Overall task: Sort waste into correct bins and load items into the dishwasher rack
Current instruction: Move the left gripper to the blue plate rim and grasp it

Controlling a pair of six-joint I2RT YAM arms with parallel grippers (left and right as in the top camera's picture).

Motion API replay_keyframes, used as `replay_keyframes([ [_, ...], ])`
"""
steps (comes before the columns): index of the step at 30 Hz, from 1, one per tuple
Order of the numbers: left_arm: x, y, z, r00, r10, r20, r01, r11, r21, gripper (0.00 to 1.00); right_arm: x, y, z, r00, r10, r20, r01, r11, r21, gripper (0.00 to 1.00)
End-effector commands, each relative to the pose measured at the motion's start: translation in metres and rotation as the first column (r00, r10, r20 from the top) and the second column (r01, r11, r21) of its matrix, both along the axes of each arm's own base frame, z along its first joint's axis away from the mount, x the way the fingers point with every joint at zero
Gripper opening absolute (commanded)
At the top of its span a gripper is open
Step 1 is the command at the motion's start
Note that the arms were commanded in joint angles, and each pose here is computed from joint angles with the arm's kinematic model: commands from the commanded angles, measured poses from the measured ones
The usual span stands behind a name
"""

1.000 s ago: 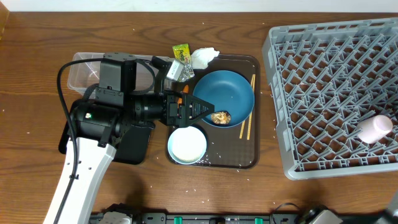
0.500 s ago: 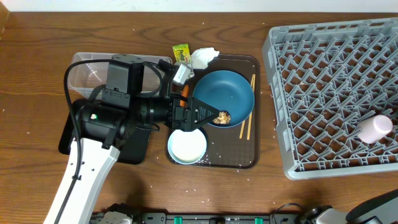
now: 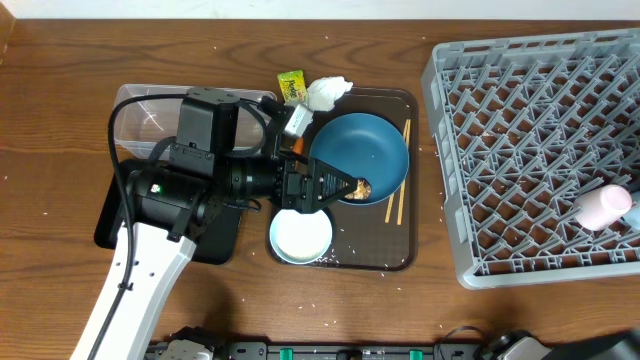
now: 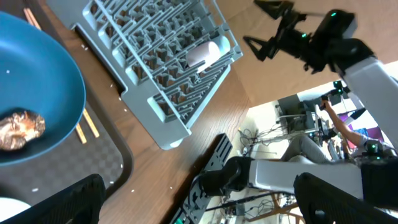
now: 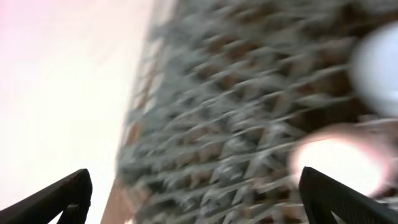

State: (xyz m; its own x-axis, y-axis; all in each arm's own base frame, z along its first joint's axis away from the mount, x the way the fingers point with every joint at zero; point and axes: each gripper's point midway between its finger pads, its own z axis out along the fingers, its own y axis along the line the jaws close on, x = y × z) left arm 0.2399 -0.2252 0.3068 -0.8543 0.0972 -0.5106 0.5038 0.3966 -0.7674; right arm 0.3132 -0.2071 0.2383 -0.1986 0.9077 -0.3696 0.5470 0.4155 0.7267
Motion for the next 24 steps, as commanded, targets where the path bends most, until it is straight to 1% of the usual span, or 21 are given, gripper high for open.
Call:
replay_keyframes([
  [1, 0.007, 0.005, -0.004, 0.998, 0.05, 0.041, -0.053, 0.997, 0.056, 0.95, 0.015, 0.059, 0.038, 0.973, 0.218, 0.071, -0.209, 0.971, -0.116, 0.99],
  [3, 0.015, 0.016, -0.021, 0.989, 0.141, 0.033, -0.145, 0.976, 0.161, 0.93, 0.014, 0.087, 0.043, 0.959, 0.282, 0.035, -0.271, 0.944, -0.186, 0.99],
  [4, 0.019, 0.024, -0.03, 0.98, 0.195, 0.036, -0.198, 0.954, 0.225, 0.93, 0.011, 0.099, 0.043, 0.951, 0.309, 0.009, -0.3, 0.929, -0.217, 0.99],
  [6, 0.029, 0.048, -0.053, 0.946, 0.315, 0.076, -0.32, 0.867, 0.382, 0.93, 0.001, 0.12, 0.039, 0.936, 0.345, -0.067, -0.349, 0.896, -0.273, 0.99],
  [8, 0.037, 0.07, -0.069, 0.909, 0.395, 0.132, -0.405, 0.766, 0.499, 0.93, -0.009, 0.135, 0.033, 0.923, 0.357, -0.147, -0.385, 0.868, -0.314, 0.99],
  [9, 0.039, 0.076, -0.075, 0.898, 0.413, 0.151, -0.425, 0.725, 0.541, 0.93, -0.012, 0.143, 0.031, 0.913, 0.369, -0.176, -0.408, 0.852, -0.33, 0.99],
  [10, 0.039, 0.077, -0.079, 0.898, 0.411, 0.156, -0.423, 0.712, 0.56, 0.93, -0.014, 0.148, 0.03, 0.907, 0.38, -0.184, -0.421, 0.845, -0.331, 0.99],
  [13, 0.04, 0.063, -0.091, 0.916, 0.374, 0.144, -0.383, 0.711, 0.59, 0.91, -0.02, 0.168, 0.023, 0.868, 0.445, -0.219, -0.495, 0.813, -0.307, 0.99],
  [15, 0.045, 0.064, -0.103, 0.907, 0.392, 0.154, -0.394, 0.664, 0.635, 0.88, -0.024, 0.174, 0.018, 0.854, 0.462, -0.24, -0.517, 0.806, -0.29, 0.93],
  [16, 0.046, 0.065, -0.111, 0.9, 0.407, 0.156, -0.401, 0.633, 0.662, 0.87, -0.025, 0.175, 0.017, 0.851, 0.465, -0.244, -0.522, 0.805, -0.284, 0.93],
  [17, 0.046, 0.065, -0.117, 0.9, 0.409, 0.15, -0.394, 0.616, 0.682, 0.87, -0.025, 0.176, 0.016, 0.848, 0.469, -0.248, -0.526, 0.804, -0.28, 0.93],
  [19, 0.043, 0.06, -0.127, 0.911, 0.392, 0.127, -0.361, 0.609, 0.707, 0.85, -0.026, 0.183, 0.016, 0.834, 0.5, -0.235, -0.549, 0.793, -0.262, 0.92],
  [20, 0.04, 0.058, -0.131, 0.917, 0.383, 0.116, -0.343, 0.604, 0.719, 0.84, -0.026, 0.189, 0.017, 0.813, 0.538, -0.222, -0.581, 0.771, -0.259, 0.92],
  [22, 0.036, 0.059, -0.136, 0.92, 0.377, 0.103, -0.325, 0.59, 0.739, 0.82, -0.028, 0.205, 0.02, 0.75, 0.634, -0.19, -0.661, 0.703, -0.261, 0.92],
  [24, 0.033, 0.069, -0.141, 0.911, 0.4, 0.102, -0.328, 0.548, 0.769, 0.81, -0.032, 0.213, 0.02, 0.708, 0.682, -0.184, -0.704, 0.657, -0.269, 0.97],
])
